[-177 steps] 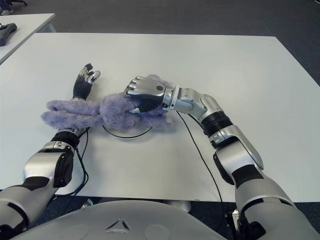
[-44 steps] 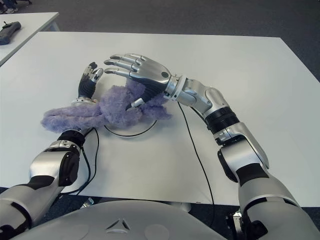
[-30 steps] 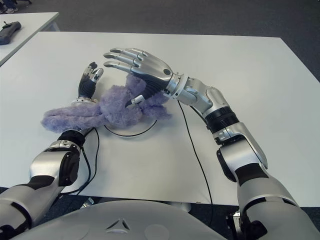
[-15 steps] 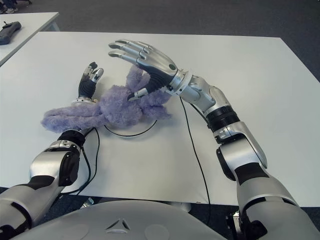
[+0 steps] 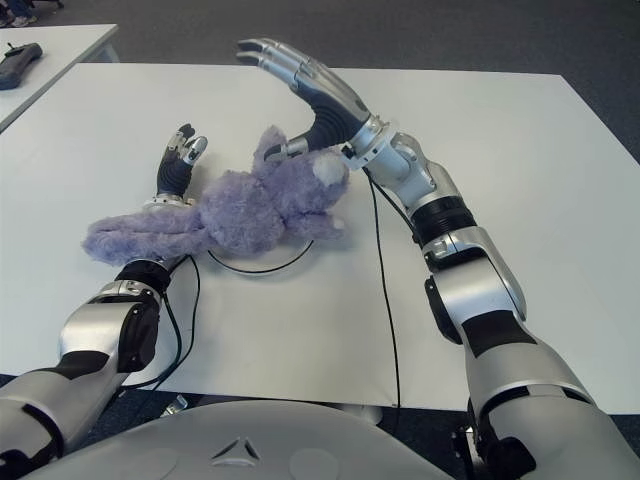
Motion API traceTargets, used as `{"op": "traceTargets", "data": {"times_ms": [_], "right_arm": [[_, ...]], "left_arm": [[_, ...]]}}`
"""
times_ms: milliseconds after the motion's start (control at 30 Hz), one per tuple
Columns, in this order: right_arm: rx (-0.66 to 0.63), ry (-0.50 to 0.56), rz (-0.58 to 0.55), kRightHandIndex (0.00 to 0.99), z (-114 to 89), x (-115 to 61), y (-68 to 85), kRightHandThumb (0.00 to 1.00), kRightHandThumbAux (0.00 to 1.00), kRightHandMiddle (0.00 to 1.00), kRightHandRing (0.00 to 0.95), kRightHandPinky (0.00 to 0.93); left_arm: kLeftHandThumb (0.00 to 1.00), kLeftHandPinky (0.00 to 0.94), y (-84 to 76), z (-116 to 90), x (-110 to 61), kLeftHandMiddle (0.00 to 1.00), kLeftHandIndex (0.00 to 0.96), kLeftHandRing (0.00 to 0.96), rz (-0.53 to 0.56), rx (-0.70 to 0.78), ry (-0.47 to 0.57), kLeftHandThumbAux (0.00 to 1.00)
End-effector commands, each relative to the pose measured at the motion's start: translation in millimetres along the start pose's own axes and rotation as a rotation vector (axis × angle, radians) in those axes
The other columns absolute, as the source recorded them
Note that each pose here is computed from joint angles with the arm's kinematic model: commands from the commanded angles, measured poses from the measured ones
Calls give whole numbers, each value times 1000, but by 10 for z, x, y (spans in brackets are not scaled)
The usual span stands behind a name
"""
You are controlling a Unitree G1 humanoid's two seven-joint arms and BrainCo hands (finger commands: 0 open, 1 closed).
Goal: Put the doll into the plate.
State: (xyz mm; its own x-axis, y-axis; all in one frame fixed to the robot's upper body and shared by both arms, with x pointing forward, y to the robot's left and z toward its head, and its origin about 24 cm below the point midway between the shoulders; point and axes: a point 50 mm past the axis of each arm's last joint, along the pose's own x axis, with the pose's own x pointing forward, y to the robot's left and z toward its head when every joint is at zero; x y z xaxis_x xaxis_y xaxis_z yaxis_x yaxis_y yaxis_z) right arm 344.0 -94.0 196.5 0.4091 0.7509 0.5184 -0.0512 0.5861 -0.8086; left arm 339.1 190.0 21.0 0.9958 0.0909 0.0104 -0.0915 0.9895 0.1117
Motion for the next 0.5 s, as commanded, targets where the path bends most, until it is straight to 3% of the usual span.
{"op": "traceTargets", "data": {"times_ms": [33, 500], "right_arm": [[80, -10, -91, 0, -27, 89, -62, 0, 375, 0, 0, 0], [183, 1, -254, 0, -87, 140, -214, 0, 379, 0, 0, 0]], "left_arm": [[0, 0, -433, -1142, -1038, 0, 0, 0, -98, -71, 519, 407], [0, 0, -436, -1142, -1031, 0, 0, 0, -92, -73, 526, 382]]}}
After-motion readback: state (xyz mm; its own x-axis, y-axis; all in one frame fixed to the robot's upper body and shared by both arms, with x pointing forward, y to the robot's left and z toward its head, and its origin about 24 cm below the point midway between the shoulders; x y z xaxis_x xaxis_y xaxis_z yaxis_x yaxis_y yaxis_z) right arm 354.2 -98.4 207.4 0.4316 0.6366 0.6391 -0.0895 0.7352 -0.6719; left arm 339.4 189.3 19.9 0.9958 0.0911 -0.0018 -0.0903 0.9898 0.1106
